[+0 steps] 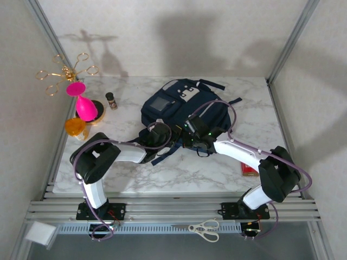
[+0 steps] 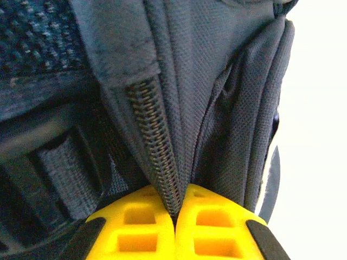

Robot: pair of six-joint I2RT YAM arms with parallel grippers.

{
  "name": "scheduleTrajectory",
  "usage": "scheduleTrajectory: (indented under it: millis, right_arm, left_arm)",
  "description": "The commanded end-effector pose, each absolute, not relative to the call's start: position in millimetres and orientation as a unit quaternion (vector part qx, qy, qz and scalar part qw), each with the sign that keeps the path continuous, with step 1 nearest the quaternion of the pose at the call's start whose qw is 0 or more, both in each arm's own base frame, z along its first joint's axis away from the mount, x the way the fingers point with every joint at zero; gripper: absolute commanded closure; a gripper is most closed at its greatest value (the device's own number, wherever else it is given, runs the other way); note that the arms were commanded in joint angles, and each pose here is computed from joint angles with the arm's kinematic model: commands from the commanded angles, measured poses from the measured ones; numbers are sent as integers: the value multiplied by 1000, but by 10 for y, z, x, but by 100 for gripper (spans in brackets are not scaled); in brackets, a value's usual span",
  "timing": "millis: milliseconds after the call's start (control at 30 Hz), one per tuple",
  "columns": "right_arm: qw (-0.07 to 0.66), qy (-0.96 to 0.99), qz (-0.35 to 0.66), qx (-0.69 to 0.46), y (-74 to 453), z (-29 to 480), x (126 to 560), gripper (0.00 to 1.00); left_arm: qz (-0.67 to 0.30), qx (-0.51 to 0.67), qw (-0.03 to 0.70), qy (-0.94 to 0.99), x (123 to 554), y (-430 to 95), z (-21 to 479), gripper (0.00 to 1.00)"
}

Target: Pack the student bag

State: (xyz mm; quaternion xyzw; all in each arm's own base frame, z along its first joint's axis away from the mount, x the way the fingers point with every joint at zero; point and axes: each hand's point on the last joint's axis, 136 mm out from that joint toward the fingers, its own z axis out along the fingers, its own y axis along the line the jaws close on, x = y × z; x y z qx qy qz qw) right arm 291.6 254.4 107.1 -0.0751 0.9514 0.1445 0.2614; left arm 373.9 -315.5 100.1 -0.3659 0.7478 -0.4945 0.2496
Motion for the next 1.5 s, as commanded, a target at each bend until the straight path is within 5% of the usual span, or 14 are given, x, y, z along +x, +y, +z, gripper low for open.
scheduleTrajectory:
  millis: [0,300,633,833,1133,1333,1467]
  right_arm:
    - [278,948,132,-87,2430,1269,2910,100]
    - [281,957,64,-43,1697,1259,2885,100]
    - [288,920,222,-142,2761,1528,2821,100]
    - [290,903,272,-162,3105,1632,2789,74]
    - [294,909,253,-150,3054,1345,3085,55]
    - [292,911,248,-154,3090,1229,2997,54]
    - [299,914,230,-152,3085,1110,2995,64]
  left_arm:
    - [-410,-425,324,739,3958,-2452,900,100]
    - [-323,-377,348,795,4206,-1609,962,100]
    - [-418,-340,321,779,4151,-2009,1217,100]
    - [-464,-345,305,757,4027,-2295,1500,100]
    - [-487,-348,296,744,3978,-2401,1605,100]
    - [-482,-349,298,746,3988,-2402,1594,100]
    - [-476,-348,304,748,3988,-2403,1603,100]
